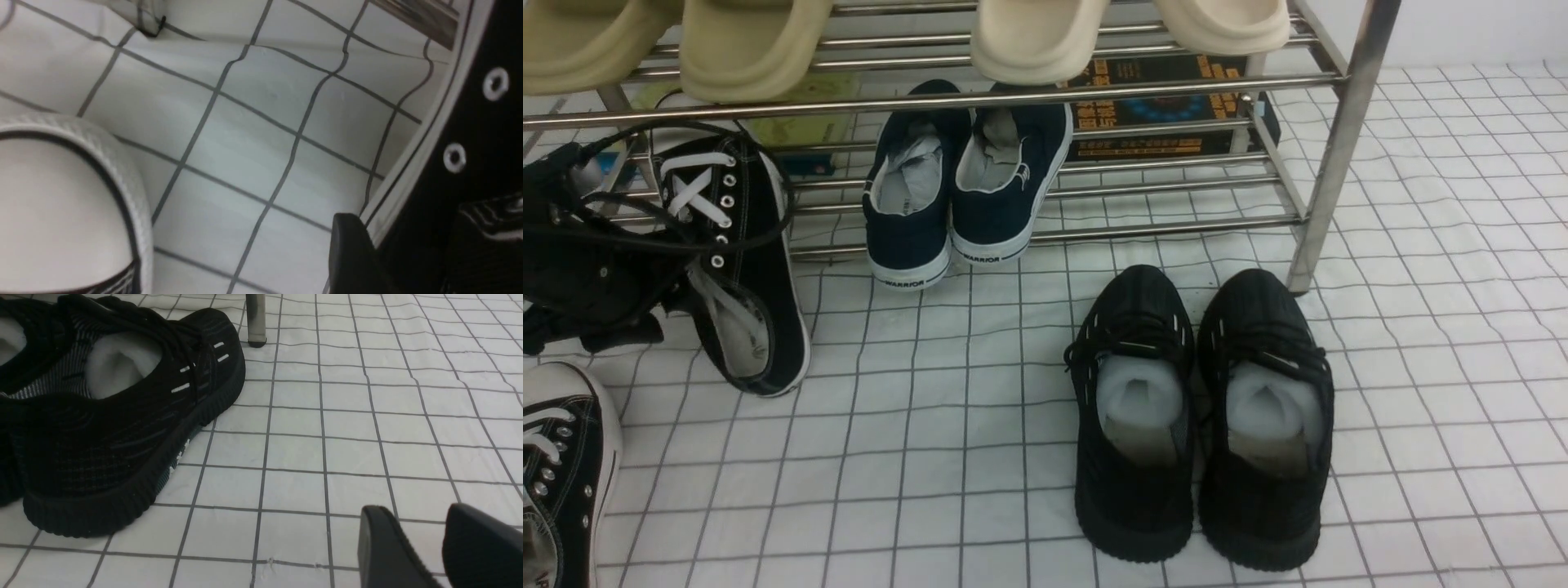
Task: Take the shoes off the shelf with your hand from the white checkered tablecloth.
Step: 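Grasp the leftmost shoe on the bottom shelf of the shoe rack with the left gripper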
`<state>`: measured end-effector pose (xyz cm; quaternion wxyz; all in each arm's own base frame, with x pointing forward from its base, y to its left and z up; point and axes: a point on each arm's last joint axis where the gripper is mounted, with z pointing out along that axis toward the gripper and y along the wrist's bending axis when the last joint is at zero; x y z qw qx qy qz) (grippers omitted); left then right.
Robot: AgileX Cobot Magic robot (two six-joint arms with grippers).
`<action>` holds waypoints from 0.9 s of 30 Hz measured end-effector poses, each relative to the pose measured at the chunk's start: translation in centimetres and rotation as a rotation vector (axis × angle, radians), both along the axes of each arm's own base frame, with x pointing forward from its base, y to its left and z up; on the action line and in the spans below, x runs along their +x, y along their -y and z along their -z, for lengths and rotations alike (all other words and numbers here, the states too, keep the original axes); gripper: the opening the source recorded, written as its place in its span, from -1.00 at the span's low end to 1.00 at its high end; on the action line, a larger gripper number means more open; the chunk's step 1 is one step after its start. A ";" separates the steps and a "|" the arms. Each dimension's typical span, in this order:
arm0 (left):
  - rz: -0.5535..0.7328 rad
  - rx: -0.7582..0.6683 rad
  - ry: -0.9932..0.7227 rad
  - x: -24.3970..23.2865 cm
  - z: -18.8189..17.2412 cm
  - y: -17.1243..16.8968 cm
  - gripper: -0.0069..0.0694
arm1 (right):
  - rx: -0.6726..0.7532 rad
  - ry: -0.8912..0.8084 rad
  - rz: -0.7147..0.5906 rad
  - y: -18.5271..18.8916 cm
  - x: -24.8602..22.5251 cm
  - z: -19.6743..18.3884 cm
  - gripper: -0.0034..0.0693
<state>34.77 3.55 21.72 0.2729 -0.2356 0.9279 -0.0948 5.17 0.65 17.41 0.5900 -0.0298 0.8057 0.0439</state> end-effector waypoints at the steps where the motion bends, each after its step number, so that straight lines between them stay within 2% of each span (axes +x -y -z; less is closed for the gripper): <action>1: -0.002 -0.002 0.000 0.0 0.1 0.0 0.09 | 0.000 0.000 0.000 0.0 0.0 0.0 -0.25; 4: -0.017 -0.031 -0.002 0.3 0.4 0.1 0.09 | 0.000 0.000 0.000 0.0 0.0 0.0 -0.25; 10: 0.047 -0.016 -0.058 0.0 -0.4 0.3 0.09 | 0.000 0.000 0.000 0.0 0.0 0.0 -0.25; 19: 0.121 -0.003 -0.045 -1.2 -3.4 1.8 0.09 | 0.000 0.000 0.000 0.0 0.0 0.0 -0.25; 27: 0.169 0.039 -0.049 0.7 -0.6 3.2 0.09 | 0.000 0.000 0.000 0.0 0.0 0.0 -0.25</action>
